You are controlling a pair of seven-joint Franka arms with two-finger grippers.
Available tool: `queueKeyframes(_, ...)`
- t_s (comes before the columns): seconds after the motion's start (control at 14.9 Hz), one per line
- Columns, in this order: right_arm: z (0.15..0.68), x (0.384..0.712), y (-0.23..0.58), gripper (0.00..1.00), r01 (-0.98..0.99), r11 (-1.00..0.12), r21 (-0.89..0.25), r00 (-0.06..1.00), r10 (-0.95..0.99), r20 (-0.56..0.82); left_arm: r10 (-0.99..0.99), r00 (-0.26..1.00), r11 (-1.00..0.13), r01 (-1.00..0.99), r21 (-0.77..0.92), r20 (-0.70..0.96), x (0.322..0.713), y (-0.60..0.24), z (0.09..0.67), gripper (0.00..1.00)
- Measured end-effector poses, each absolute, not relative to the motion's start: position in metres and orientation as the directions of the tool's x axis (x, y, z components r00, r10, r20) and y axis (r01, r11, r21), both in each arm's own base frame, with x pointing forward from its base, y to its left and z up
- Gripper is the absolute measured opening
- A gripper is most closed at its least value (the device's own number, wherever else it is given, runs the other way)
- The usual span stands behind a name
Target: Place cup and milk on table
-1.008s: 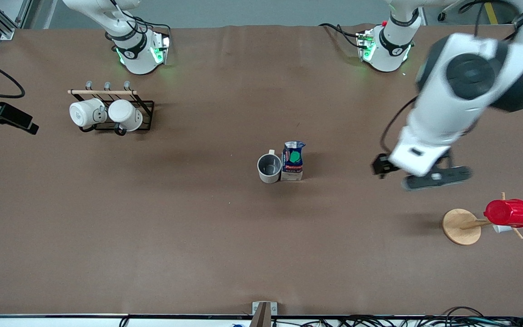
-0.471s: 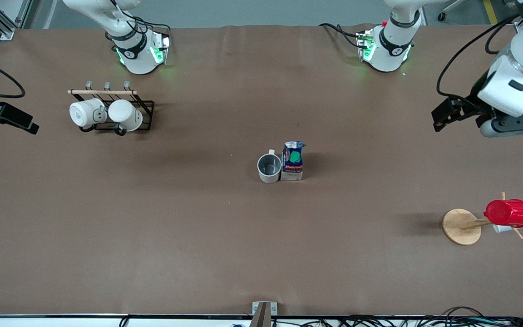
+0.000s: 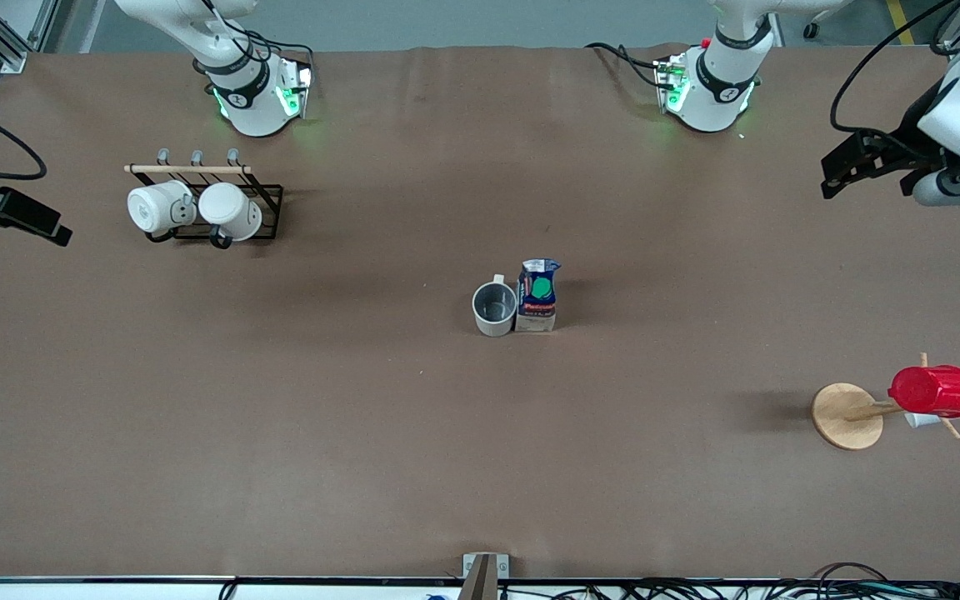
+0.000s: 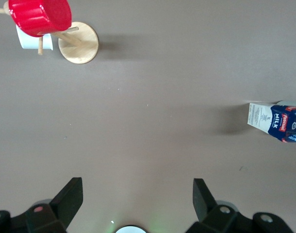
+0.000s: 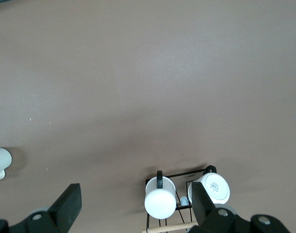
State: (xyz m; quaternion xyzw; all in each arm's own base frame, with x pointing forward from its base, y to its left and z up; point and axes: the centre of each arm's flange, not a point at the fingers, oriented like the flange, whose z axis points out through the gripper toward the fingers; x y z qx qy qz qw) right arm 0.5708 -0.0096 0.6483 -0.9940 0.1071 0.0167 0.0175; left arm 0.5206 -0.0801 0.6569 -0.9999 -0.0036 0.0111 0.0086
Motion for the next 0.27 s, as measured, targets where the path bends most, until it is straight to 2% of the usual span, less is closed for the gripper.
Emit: queueKeyframes(0.27,0.6479,0.5703,-0.0095,1.0,-0.21,-0.977,-0.031,0.977,-0.208,-0.041,0.011,1.0,-1.0,0.011,-0.016,-0.004,0.5127,-0.0776,0.6665,1.0)
